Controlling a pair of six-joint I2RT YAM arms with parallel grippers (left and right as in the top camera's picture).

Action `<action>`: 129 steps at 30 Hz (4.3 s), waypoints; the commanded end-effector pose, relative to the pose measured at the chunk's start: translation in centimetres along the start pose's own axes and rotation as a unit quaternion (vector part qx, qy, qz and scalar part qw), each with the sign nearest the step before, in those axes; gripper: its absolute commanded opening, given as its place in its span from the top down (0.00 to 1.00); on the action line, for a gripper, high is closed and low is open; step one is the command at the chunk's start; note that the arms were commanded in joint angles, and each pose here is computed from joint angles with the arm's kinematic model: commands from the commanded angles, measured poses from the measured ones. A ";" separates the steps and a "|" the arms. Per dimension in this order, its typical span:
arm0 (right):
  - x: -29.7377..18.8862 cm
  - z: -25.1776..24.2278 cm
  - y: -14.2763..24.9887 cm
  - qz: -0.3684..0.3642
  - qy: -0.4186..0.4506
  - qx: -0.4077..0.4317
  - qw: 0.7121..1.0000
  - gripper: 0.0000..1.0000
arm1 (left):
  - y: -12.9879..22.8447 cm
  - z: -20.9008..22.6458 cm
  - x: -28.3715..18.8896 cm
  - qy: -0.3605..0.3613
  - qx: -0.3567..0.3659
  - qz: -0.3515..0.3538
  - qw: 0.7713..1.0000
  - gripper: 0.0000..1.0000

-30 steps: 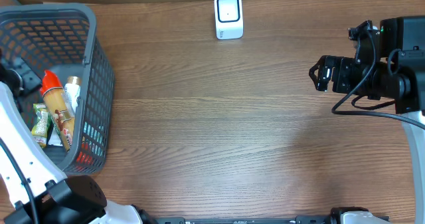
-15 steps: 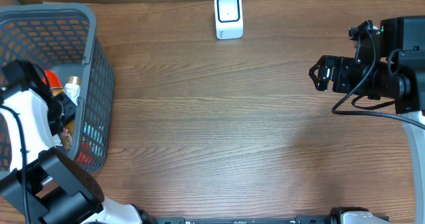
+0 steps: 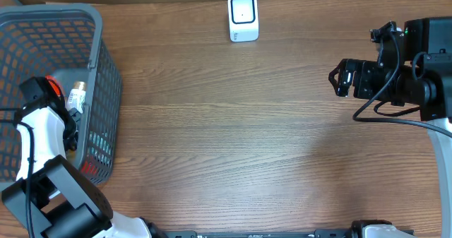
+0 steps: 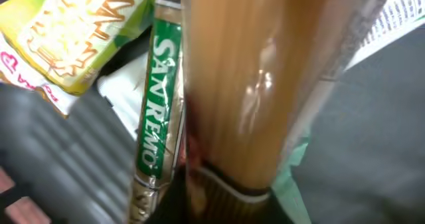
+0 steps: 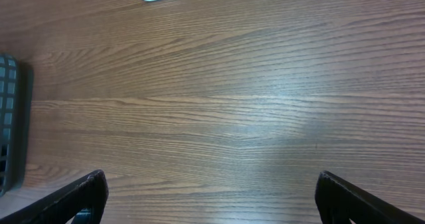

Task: Scan the item barcode

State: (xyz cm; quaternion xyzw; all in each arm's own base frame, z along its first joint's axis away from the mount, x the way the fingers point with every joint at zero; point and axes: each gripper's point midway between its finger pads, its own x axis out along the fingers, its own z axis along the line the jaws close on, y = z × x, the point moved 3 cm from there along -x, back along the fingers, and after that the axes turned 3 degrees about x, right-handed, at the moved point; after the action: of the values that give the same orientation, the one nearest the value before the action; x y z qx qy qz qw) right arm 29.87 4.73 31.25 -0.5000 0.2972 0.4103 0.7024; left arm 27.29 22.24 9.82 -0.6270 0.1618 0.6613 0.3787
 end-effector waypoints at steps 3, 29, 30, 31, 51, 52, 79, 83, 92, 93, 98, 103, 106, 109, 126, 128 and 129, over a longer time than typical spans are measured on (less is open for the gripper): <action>-0.2 0.1 0.0 -0.006 0.002 -0.006 1.000 0.00 | 0.1 0.3 -0.4 -0.003 -0.017 0.027 0.999 0.96; -0.2 0.1 -0.1 -0.008 0.002 -0.007 1.000 0.00 | -6.8 -2.1 -29.3 0.150 0.057 -0.229 0.960 0.96; -0.2 0.1 -0.1 -0.008 0.002 -0.007 1.000 0.00 | -6.6 -2.6 -30.9 0.157 0.071 -0.251 0.953 0.96; -0.2 0.1 -0.1 -0.008 0.002 -0.007 1.000 0.00 | -6.3 -3.2 -32.9 0.166 0.083 -0.277 0.943 0.96; -0.2 0.0 0.3 0.001 0.004 -0.004 1.000 0.00 | 2.7 -14.9 -39.3 0.246 0.228 -0.290 0.896 0.63; -0.2 0.0 0.3 0.001 0.004 -0.004 1.000 0.00 | 2.3 -14.4 -39.4 0.243 0.218 -0.295 0.898 0.54; -0.2 0.0 0.3 0.000 0.003 -0.005 1.000 0.00 | -6.1 1.9 -18.9 0.172 -0.039 -0.086 0.981 0.22; -0.2 0.0 0.2 -0.001 0.003 -0.005 1.000 0.00 | -5.5 0.5 -14.0 0.183 0.009 -0.068 0.981 0.16; -0.2 0.1 0.0 -0.006 0.002 -0.006 1.000 0.00 | -3.4 -1.6 -5.7 0.201 0.065 -0.047 0.976 0.04; -0.2 0.1 0.0 -0.006 0.002 -0.006 1.000 0.00 | -2.9 -2.0 -4.7 0.210 0.065 -0.044 0.975 0.04; -0.2 0.1 0.0 -0.006 0.002 -0.006 1.000 0.00 | -1.5 -2.5 -2.4 0.214 0.065 -0.038 0.974 0.04; -0.2 0.1 0.0 -0.006 0.002 -0.006 1.000 0.00 | -0.4 -2.7 -0.6 0.215 0.065 -0.036 0.974 0.06; -0.2 0.1 0.0 -0.006 0.002 -0.006 1.000 0.00 | 0.0 -2.9 0.3 0.215 0.066 -0.041 0.974 0.07; -0.2 0.1 0.0 -0.006 0.002 -0.006 1.000 0.00 | 0.8 -3.1 1.5 0.215 0.066 -0.044 0.973 0.09; -0.2 0.1 0.0 -0.006 0.002 -0.006 1.000 0.00 | 2.9 -4.7 5.0 0.220 0.066 -0.004 0.973 0.94; -0.2 0.1 0.0 -0.006 0.002 -0.006 1.000 0.00 | 2.4 -4.5 4.4 0.220 0.053 -0.004 0.974 0.96; -0.2 0.1 0.0 -0.006 0.002 -0.006 1.000 0.00 | 2.1 -4.5 4.1 0.220 0.047 -0.004 0.974 0.96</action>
State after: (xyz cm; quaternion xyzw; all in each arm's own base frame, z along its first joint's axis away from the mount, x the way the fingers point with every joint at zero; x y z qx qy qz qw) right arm 29.86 4.70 31.20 -0.5002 0.2984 0.4099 0.7019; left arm 31.61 19.71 8.35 -0.7535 0.2520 0.4286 0.4302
